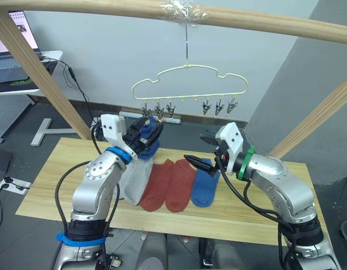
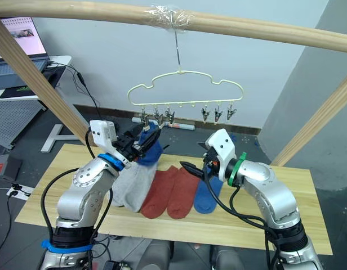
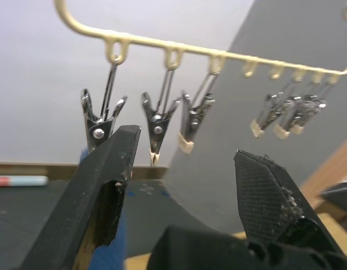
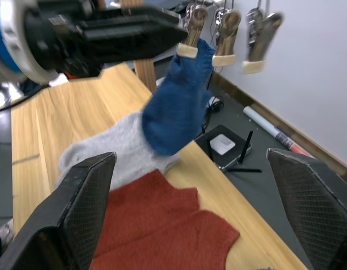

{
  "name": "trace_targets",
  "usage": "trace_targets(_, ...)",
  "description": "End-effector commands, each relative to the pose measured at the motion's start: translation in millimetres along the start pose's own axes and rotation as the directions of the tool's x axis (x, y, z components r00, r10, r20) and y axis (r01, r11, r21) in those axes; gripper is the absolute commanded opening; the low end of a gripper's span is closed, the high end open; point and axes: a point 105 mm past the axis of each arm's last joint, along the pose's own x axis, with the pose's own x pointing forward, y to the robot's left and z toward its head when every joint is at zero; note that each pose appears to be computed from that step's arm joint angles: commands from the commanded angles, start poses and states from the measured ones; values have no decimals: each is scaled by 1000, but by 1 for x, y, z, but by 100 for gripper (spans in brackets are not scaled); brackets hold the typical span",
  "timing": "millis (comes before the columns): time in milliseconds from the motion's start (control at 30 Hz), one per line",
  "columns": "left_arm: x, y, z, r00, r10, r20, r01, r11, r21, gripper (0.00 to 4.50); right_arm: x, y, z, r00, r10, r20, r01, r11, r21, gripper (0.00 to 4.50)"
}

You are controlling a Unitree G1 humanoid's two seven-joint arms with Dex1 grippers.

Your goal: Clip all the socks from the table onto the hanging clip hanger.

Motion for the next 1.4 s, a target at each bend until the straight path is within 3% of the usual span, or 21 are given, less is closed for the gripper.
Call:
trace_targets(33,8,-4,11,998,9,67,-13,998,55,267,-4,-3,21,997,-24,70,27,999,-43,450)
trace_targets(233,13,0,1,997,51,51,-53,997,58,97,-6,-8,23,997,-43,70,47,998,-45,450)
trace_targets(700,30,11,-13,990,134,55,-135,990,29,97,-8,-17,31,994,-68,82,73,996,-54,450)
trace_targets(1333,49,13,0,980,158,119,-162,986,27,97,-11,-23,36,992,-96,80,100,994,-41,450)
trace_targets(1400,49,14,0,980,159,120,-165,986,37,134,-11,-25,36,992,-100,83,104,994,-40,450)
